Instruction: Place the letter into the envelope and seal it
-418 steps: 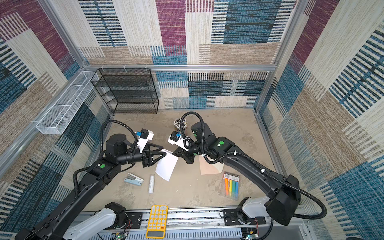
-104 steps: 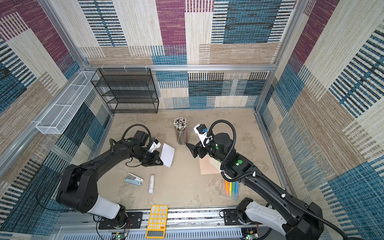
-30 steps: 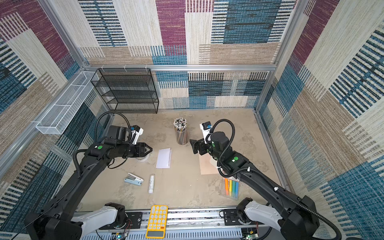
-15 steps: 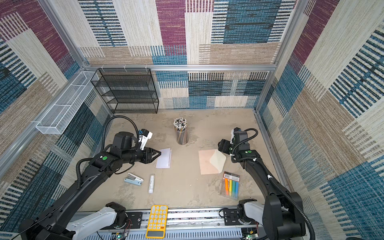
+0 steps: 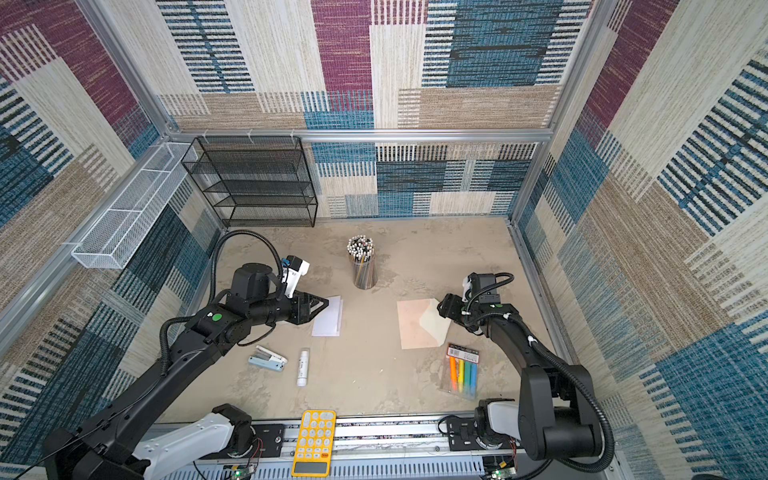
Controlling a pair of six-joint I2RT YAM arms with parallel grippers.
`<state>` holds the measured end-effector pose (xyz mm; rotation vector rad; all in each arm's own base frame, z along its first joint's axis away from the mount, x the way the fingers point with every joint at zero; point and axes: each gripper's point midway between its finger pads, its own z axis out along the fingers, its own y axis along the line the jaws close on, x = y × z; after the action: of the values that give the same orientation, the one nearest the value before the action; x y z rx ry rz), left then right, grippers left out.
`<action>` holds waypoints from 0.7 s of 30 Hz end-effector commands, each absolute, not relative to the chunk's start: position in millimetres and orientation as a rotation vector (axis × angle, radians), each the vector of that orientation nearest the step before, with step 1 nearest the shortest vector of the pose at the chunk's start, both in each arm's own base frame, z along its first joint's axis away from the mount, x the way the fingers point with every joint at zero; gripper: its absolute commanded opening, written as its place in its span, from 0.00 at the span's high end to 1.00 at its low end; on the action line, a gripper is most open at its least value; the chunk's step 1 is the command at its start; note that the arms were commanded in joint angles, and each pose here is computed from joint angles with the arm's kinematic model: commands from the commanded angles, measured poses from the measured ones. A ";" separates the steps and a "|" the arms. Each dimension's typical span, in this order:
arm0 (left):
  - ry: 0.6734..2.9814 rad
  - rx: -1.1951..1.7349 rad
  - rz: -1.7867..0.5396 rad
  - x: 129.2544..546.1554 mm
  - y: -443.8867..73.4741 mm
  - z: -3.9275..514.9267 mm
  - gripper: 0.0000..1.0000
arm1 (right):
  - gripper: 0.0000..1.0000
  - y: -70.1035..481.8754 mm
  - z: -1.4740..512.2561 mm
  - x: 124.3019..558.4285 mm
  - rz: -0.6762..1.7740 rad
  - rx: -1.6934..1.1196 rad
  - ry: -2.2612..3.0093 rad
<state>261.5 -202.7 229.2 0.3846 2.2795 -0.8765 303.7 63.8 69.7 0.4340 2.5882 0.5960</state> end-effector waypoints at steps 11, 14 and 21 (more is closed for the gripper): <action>2.238 0.324 -0.869 259.5 -200.1 234.5 0.57 | 0.64 67.2 51.3 316.7 0.569 0.247 2.637; 2.220 0.313 -0.868 256.5 -197.8 239.1 0.57 | 0.70 72.3 49.7 315.8 0.607 0.219 2.642; 2.208 0.296 -0.857 248.7 -191.5 240.8 0.57 | 0.69 78.5 46.4 307.2 0.663 0.212 2.643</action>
<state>246.8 -194.1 238.8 0.3230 2.2197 -0.8695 304.4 73.8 41.9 0.2429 2.6743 0.6288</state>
